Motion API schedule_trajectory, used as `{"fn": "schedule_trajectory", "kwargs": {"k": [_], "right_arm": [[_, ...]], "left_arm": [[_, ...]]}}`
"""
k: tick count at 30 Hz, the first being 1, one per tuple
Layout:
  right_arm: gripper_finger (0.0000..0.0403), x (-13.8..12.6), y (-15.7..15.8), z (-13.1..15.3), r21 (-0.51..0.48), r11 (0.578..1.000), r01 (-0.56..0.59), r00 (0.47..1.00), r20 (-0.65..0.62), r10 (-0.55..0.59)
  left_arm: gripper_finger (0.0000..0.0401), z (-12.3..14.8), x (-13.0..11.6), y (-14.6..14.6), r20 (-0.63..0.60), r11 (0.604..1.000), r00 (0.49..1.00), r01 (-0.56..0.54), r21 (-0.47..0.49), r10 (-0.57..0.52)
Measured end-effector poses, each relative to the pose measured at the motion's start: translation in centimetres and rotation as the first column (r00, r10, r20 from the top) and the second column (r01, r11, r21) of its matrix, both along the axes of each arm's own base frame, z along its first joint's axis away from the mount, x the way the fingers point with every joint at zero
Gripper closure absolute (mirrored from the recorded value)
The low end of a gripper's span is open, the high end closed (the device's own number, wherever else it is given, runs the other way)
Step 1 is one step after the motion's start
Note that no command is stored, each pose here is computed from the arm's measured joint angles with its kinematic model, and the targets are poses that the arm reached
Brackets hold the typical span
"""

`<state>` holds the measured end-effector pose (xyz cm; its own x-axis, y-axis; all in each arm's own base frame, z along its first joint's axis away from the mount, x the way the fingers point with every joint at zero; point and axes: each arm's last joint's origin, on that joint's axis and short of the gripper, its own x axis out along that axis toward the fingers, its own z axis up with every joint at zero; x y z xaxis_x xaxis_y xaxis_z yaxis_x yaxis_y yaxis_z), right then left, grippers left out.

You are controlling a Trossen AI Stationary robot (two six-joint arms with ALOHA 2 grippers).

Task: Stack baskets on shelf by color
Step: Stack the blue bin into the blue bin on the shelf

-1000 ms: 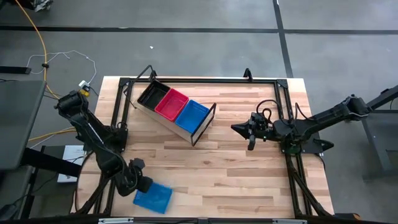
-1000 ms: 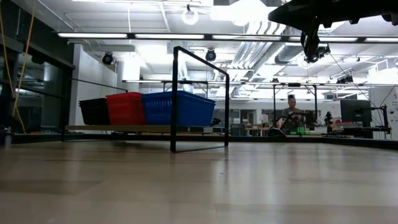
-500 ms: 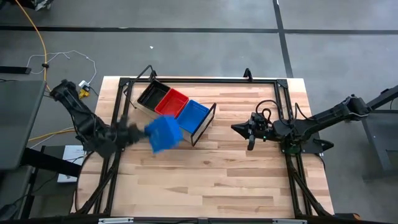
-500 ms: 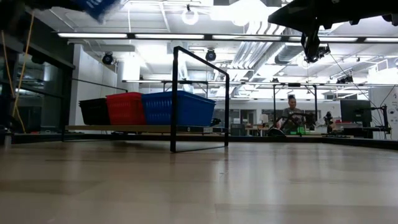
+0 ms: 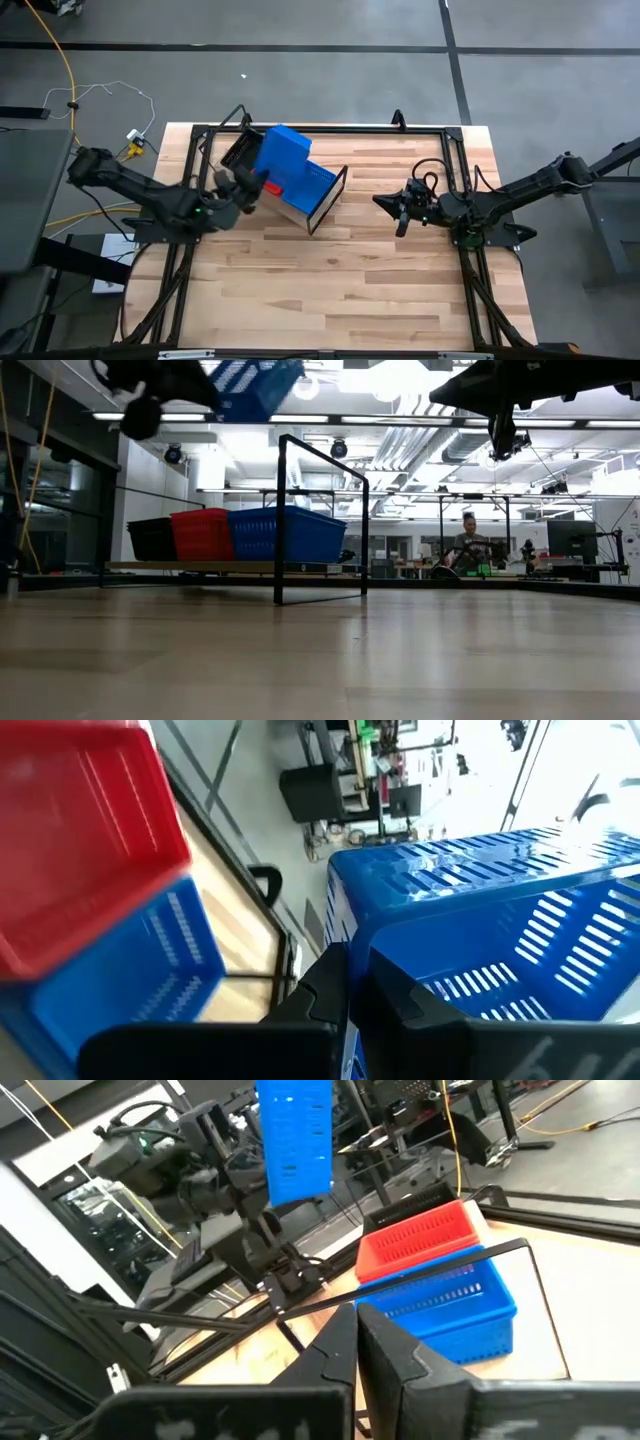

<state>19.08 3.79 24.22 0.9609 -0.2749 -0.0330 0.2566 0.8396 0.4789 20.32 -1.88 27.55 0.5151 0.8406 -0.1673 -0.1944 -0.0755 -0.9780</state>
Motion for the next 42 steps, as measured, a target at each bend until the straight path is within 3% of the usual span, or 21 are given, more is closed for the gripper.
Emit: {"fn": "schedule_trajectory", "kwargs": {"k": [4, 11, 15, 18, 27, 42], "right_arm": [[0.0402, 0.0, 0.0, 0.0, 0.007, 1.0, -0.006, 1.0, 0.001, 0.006], [0.0402, 0.0, 0.0, -0.2, 0.0, 1.0, -0.015, 1.0, -0.015, 0.015], [0.0402, 0.0, 0.1, -0.2, 0.001, 1.0, -0.03, 0.999, -0.018, 0.03], [0.0402, 0.0, 0.1, -0.2, 0.001, 0.999, -0.044, 0.999, -0.018, 0.044], [0.0402, 0.0, 0.1, -0.3, -0.002, 0.999, -0.051, 0.998, -0.033, 0.051], [0.0402, 0.0, 0.1, -0.6, -0.01, 0.999, -0.048, 0.997, -0.066, 0.047]], "left_arm": [[0.0401, -1.5, 2.1, -0.3, 0.033, 0.999, 0.999, -0.013, -0.03, 0.014], [0.0401, -5.5, 3.9, -0.8, 0.034, 0.984, 0.999, -0.024, -0.178, 0.03], [0.0401, -6.5, 5.3, -0.8, 0.067, 0.979, 0.998, -0.006, -0.205, 0.021], [0.0401, -7.3, 5.5, -0.6, 0.015, 0.978, 1.0, -0.015, -0.206, 0.019], [0.0401, -7.9, 5.5, 0.3, -0.094, 0.964, 0.994, 0.03, -0.264, -0.056], [0.0401, -7.8, 5.7, 0.2, -0.085, 0.951, 0.991, 0.077, -0.3, -0.107]]}}
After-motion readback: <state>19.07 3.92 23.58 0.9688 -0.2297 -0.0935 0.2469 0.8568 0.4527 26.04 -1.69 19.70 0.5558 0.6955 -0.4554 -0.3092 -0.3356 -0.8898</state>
